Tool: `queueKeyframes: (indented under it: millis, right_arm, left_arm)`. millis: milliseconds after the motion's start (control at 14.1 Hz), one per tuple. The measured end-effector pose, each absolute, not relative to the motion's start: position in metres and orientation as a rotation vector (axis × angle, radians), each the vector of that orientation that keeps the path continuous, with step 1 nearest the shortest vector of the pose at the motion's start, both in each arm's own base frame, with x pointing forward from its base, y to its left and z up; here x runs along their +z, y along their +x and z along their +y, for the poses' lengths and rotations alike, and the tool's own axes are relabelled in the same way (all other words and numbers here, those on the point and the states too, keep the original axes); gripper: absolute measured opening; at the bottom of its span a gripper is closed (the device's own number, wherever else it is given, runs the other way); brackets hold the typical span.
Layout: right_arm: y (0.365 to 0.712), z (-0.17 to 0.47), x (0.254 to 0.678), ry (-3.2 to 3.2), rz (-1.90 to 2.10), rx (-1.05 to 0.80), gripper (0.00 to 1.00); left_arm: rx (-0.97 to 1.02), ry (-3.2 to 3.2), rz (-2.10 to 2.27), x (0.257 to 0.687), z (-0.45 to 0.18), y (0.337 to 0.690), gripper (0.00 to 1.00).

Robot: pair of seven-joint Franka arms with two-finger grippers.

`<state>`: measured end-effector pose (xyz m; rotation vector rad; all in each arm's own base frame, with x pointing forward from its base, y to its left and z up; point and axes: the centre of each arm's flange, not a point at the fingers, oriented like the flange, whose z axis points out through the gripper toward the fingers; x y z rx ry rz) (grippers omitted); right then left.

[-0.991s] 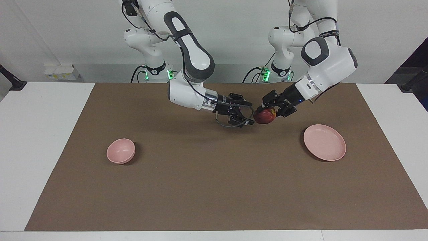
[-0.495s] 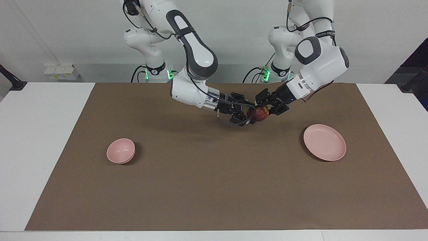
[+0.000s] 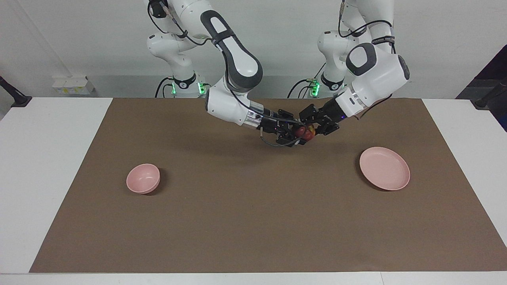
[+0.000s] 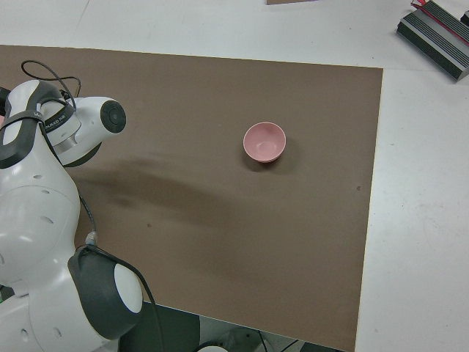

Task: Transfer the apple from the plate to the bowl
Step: 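Close the right gripper on the apple while the left gripper holds it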

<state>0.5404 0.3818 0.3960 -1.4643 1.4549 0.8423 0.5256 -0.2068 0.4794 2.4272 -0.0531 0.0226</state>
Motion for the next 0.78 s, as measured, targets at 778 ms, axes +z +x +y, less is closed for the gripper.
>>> queueKeyframes:
  millis: [778]
  right_arm:
    - [0.565,0.351,0.413,-1.717,1.373,0.598,0.81]
  left_arm:
    - [0.038,2.531,-0.097,0.500,-0.183,0.531,1.00]
